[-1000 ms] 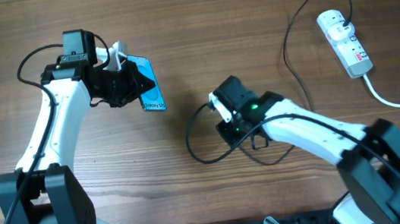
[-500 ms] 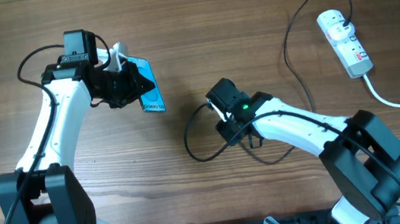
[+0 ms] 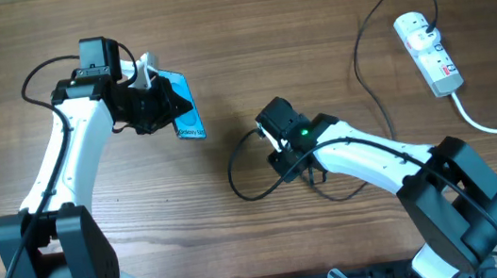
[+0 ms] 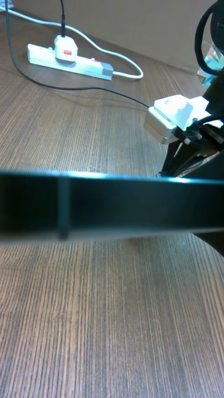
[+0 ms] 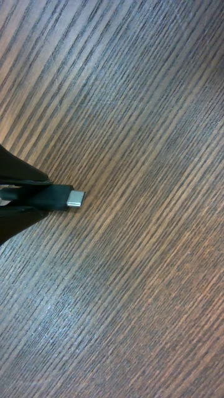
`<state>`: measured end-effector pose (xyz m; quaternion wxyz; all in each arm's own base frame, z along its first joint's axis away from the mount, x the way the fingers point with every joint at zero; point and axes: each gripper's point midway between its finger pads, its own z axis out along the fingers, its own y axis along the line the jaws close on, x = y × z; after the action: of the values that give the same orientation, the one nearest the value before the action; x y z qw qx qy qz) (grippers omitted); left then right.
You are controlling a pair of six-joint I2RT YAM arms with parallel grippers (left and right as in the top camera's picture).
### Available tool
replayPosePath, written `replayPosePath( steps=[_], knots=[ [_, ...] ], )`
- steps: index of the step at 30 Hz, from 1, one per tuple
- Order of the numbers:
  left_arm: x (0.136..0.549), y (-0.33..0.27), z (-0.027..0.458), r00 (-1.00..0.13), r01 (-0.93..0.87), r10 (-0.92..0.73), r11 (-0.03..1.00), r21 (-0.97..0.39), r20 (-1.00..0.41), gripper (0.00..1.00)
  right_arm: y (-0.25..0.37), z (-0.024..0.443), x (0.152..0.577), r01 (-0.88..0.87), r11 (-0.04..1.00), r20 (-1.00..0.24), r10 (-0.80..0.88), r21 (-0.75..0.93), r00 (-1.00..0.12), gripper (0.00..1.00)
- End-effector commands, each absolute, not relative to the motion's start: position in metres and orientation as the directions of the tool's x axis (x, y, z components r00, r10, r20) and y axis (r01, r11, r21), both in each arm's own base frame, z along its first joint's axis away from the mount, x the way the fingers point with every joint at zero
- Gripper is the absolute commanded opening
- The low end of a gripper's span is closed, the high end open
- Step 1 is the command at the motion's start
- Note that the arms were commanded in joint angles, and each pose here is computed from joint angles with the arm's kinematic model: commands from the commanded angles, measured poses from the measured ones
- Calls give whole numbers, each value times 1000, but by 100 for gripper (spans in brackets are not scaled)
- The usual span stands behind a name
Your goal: Plug charger to phone and switch on socket
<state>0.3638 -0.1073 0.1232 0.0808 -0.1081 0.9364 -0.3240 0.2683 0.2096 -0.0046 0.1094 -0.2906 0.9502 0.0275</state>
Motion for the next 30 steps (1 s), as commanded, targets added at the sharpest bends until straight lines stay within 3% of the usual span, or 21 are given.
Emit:
replayPosePath(
  steps=[1,4,8,12,15,18,21,23,28,30],
  knots=[
    [364,-108,128,-962,-142,-256,761,-633,-92,4,186,-26,258,-541,837,-128,-547,-84,-827,5],
    [364,-108,128,-962,-142,-256,761,-633,-92,4,181,-27,251,-529,845,-94,-535,-82,-840,16],
    [364,-108,128,-962,-142,-256,761,-634,-92,4,186,-27,251,-524,850,-102,-527,-57,-843,5],
    [368,-109,131,-956,-151,-276,750,-643,-97,4,201,-17,249,-531,847,-117,-526,23,-843,4],
    [377,-122,146,-956,-104,-270,682,-724,-117,4,224,26,259,-542,826,-198,-512,152,-836,4],
    [385,-152,190,-961,84,-190,489,-868,-200,4,263,107,260,-583,681,-386,-442,443,-810,4],
    [384,-166,223,-960,178,-147,334,-926,-238,4,277,154,243,-612,516,-452,-413,599,-791,4],
    [385,-170,237,-959,204,-136,271,-941,-247,4,286,175,227,-654,382,-498,-435,653,-750,4],
    [376,-176,260,-951,285,-76,154,-946,-299,4,302,202,218,-663,208,-553,-405,719,-728,4],
    [373,-176,264,-949,299,-62,130,-945,-308,4,308,212,223,-659,185,-569,-371,729,-734,4]
  ],
)
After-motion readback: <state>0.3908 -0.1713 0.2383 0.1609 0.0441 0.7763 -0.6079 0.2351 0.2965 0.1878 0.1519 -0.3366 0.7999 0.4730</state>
